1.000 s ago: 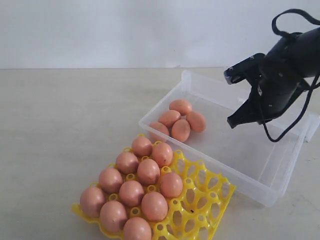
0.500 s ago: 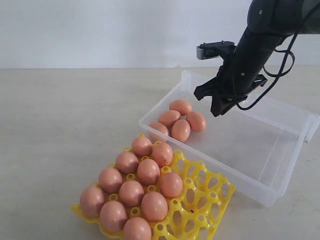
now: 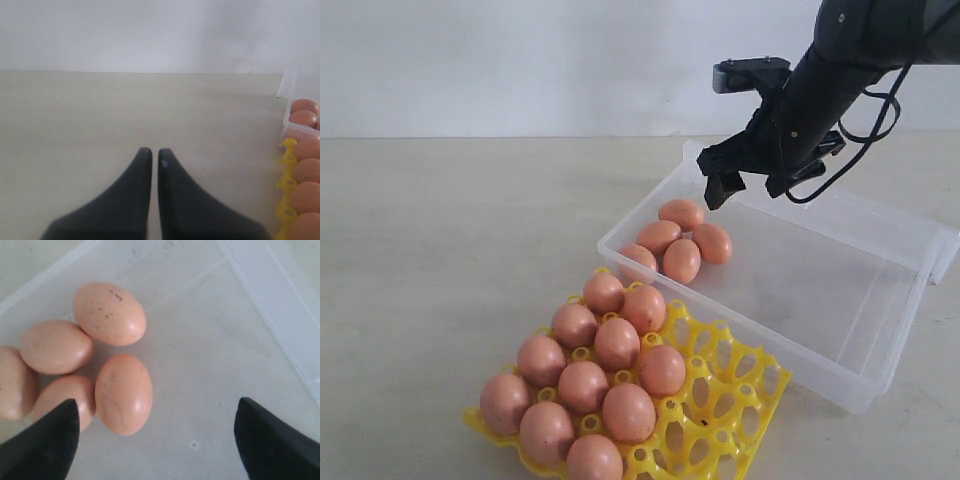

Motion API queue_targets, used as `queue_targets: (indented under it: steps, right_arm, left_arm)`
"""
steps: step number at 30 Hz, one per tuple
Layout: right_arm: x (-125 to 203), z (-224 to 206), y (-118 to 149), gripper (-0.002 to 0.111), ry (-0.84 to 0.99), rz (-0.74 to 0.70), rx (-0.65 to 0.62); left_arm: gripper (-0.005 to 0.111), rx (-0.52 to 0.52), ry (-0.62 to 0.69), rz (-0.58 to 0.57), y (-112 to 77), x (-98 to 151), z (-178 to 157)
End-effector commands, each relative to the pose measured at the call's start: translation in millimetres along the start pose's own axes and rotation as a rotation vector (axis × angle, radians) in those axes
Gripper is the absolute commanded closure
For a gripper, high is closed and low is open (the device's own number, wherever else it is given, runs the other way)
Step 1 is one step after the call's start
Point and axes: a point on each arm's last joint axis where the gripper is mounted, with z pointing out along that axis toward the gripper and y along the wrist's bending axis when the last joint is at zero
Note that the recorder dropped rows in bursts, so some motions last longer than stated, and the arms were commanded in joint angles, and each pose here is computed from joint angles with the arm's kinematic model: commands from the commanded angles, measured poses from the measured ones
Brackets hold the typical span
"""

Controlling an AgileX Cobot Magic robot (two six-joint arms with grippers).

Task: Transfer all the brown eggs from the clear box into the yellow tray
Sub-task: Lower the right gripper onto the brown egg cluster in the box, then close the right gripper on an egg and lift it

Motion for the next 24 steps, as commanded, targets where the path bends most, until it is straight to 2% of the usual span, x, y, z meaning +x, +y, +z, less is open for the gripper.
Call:
queue_targets:
  steps: [1, 8, 20, 24]
  right_arm:
    - [-4, 4, -4, 0.046, -0.035, 0.029, 0.006]
    - [7, 42, -4, 0.047, 0.070, 0.057, -0.077]
    - [6, 60, -10, 0.047, 0.047, 0.033, -0.053]
    - [13, 78, -13, 0.047, 0.089, 0.037, -0.057]
  left_arm:
    - [0.103, 0.004, -0.003, 0.003, -0.1, 1, 0]
    - [0.103, 0.004, -0.003, 0.003, -0.1, 1, 0]
    - [0.103, 0.004, -0.003, 0.003, -0.1, 1, 0]
    - [0.103, 0.004, -0.003, 0.003, -0.1, 1, 0]
